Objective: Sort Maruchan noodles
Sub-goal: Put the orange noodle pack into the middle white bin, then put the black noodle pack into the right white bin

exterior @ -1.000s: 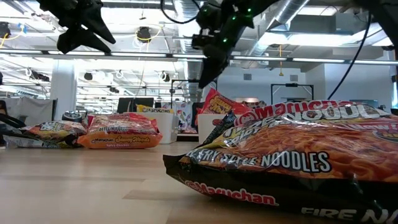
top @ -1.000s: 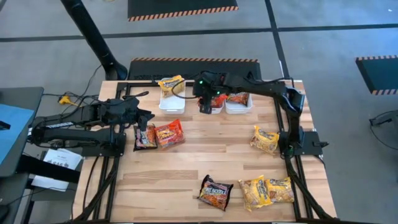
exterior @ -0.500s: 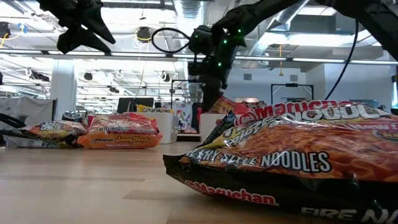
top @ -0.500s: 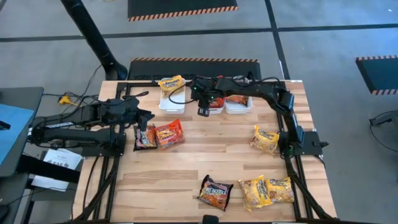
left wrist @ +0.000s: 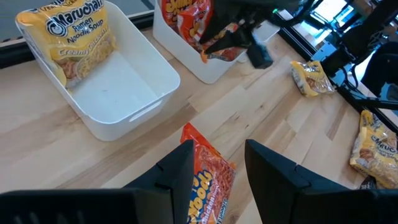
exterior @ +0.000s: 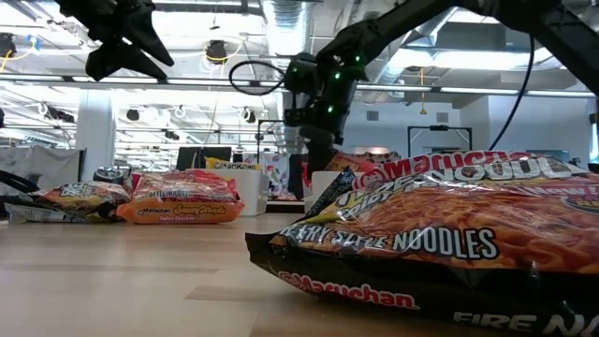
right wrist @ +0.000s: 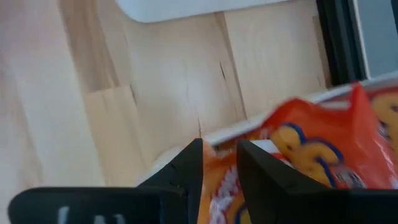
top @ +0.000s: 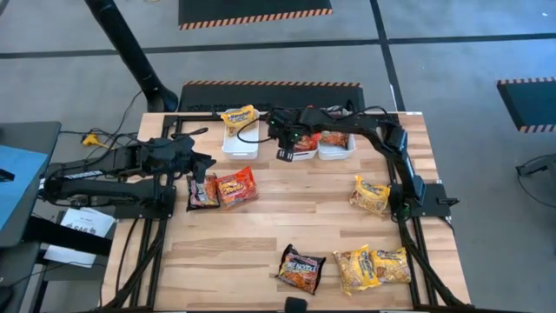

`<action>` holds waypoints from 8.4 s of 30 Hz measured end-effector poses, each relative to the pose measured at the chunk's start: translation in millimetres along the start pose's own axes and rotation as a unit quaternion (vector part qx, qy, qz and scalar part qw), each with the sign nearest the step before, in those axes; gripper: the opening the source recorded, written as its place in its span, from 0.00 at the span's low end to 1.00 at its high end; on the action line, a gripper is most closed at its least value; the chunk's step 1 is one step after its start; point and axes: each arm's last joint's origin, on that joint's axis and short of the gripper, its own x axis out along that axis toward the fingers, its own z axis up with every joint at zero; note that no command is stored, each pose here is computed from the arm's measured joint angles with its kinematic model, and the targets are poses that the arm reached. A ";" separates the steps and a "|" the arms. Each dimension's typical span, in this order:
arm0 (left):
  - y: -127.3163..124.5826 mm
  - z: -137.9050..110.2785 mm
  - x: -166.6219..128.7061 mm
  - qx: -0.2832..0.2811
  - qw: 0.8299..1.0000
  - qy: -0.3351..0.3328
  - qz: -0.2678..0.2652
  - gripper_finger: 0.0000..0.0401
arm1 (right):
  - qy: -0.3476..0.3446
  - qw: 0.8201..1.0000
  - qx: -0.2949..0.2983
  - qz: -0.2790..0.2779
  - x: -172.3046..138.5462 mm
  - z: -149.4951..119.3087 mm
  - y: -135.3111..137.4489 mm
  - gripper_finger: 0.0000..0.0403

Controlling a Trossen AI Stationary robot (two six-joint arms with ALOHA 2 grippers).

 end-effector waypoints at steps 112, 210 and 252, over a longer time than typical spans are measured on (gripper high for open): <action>4.3 -3.5 -0.1 0.072 0.997 0.011 0.031 0.32 | 0.117 0.982 0.146 0.038 -32.6 -7.9 -40.9 0.29; 23.5 -72.7 100.8 -0.001 0.857 0.452 0.247 0.00 | 0.158 0.979 0.121 0.052 -37.5 -10.3 -18.8 0.29; -39.2 -133.0 96.7 0.228 0.840 0.491 -0.033 0.00 | 0.173 0.967 0.148 0.117 -40.9 -8.5 3.3 0.29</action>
